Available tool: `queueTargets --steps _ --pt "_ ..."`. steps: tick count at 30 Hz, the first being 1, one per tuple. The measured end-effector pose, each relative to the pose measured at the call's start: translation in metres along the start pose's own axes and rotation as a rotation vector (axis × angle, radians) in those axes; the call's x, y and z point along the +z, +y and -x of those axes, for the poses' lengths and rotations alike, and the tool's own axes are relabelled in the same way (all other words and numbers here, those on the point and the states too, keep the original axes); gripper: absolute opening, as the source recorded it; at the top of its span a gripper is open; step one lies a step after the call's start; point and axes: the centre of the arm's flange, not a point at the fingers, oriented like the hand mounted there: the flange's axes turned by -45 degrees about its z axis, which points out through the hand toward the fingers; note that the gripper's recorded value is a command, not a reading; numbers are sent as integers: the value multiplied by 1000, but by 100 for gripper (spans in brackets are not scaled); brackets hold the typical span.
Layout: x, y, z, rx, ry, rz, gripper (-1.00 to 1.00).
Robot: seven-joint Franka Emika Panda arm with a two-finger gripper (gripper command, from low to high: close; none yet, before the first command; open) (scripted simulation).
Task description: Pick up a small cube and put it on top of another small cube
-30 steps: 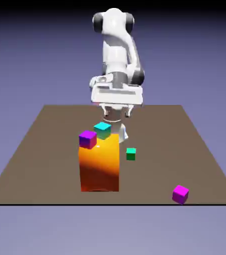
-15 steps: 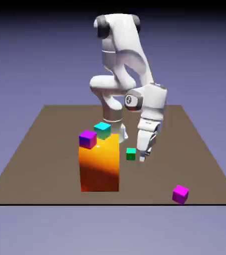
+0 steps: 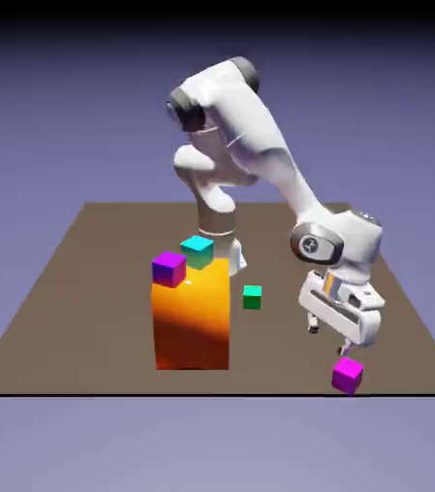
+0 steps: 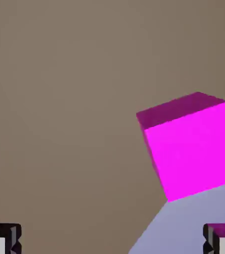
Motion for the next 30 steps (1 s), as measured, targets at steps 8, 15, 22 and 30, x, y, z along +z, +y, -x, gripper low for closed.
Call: queueTargets --steps 8,15,22,30 --pt "36 30 -12 -183 8 50 0" --pt "6 28 -10 -184 8 48 -100" --pt "-5 4 56 296 -77 -170 -100" --pt "-38 -52 161 1006 -198 -362 -100"
